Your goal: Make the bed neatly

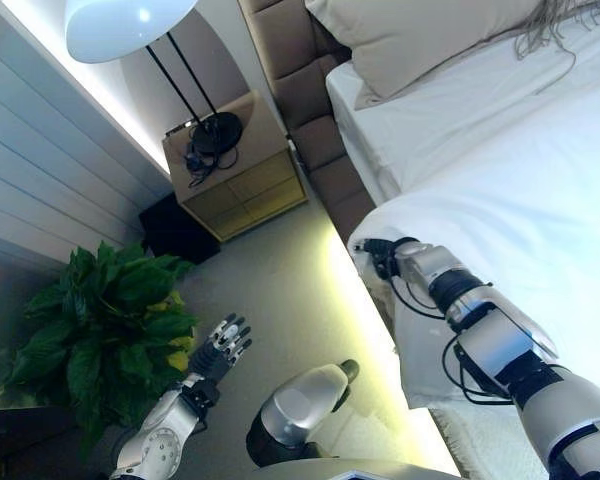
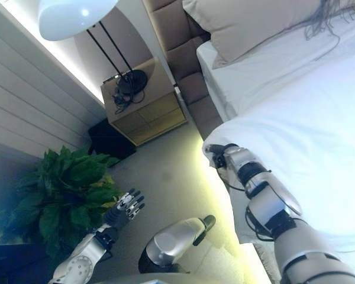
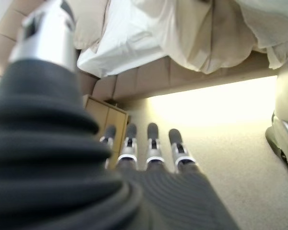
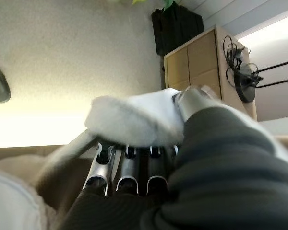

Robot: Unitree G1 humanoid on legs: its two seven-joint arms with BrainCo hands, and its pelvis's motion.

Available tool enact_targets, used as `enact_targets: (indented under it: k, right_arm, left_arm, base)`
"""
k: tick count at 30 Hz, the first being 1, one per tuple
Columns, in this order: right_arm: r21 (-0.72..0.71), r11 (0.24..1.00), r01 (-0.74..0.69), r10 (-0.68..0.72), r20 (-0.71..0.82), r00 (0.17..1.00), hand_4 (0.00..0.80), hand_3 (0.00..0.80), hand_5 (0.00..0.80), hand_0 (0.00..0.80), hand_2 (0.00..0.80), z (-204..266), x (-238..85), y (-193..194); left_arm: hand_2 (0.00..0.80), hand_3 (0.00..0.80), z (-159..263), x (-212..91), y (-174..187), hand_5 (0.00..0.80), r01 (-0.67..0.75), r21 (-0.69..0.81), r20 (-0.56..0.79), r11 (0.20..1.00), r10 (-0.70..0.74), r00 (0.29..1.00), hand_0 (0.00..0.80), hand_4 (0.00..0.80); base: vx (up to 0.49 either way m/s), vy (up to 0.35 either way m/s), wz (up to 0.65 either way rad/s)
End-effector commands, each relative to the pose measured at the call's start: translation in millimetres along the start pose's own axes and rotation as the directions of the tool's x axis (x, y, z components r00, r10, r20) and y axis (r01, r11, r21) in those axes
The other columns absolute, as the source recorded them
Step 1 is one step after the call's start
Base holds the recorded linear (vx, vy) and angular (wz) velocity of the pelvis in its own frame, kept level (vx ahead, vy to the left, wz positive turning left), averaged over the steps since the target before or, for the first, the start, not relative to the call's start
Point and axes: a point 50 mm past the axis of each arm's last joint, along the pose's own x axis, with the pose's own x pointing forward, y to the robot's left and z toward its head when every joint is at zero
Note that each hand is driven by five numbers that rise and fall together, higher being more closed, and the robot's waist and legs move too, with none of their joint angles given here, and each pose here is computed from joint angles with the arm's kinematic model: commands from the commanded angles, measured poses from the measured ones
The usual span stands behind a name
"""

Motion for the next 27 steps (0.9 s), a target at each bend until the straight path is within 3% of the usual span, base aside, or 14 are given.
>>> enact_targets:
  k: [1,4,8,15,20,23,27]
  right_arm:
    - [0.062,0.873,-0.483,0.447,0.291,0.846,0.000,0.000,0.000,0.000,0.000,88.0,-38.7,144.9]
    - [0.169,0.848,-0.502,0.436,0.313,0.843,0.000,0.000,0.000,0.000,0.000,87.9,-40.6,147.6]
    - [0.137,0.839,-0.526,0.455,0.351,0.818,0.000,0.000,0.000,0.000,0.000,86.6,-49.4,163.8]
    - [0.062,0.797,-0.601,0.563,0.283,0.776,0.000,0.000,0.000,0.000,0.000,78.6,-62.0,193.3]
    - [0.123,0.819,-0.560,0.532,0.200,0.823,0.000,0.000,0.000,0.000,0.000,66.2,-60.0,200.7]
    - [0.249,0.817,-0.521,0.476,0.218,0.852,0.000,0.000,0.000,0.000,0.000,66.4,-53.8,193.1]
    - [0.491,0.697,-0.523,0.522,0.153,0.839,0.000,0.000,0.000,0.000,0.000,54.2,-47.0,190.6]
  left_arm:
    - [0.000,0.000,23.8,13.7,-21.4,0.000,0.100,0.001,0.126,0.995,-0.099,0.987,0.000,0.000]
    - [0.000,0.000,23.0,16.1,-25.4,0.000,0.102,-0.012,0.136,0.995,-0.100,0.986,0.000,0.000]
    - [0.000,0.000,24.4,18.0,-32.4,0.000,0.116,-0.007,0.145,0.993,-0.114,0.983,0.000,0.000]
    - [0.000,0.000,25.1,20.2,-31.0,0.000,0.109,-0.008,0.148,0.994,-0.107,0.983,0.000,0.000]
    - [0.000,0.000,29.1,20.0,-27.4,0.000,0.108,0.012,0.141,0.994,-0.109,0.984,0.000,0.000]
    - [0.000,0.000,29.6,21.5,-28.1,0.000,0.109,0.030,0.133,0.994,-0.112,0.985,0.000,0.000]
    - [0.000,0.000,26.6,24.4,-26.2,0.000,0.093,0.037,0.130,0.995,-0.097,0.987,0.000,0.000]
  base:
    - [-0.053,-0.001,-0.03]
    - [-0.052,-0.003,-0.03]
    - [-0.057,-0.032,-0.03]
    - [-0.041,-0.034,-0.05]
    - [-0.002,-0.066,-0.03]
    - [0.004,-0.092,-0.02]
    - [-0.016,-0.073,-0.03]
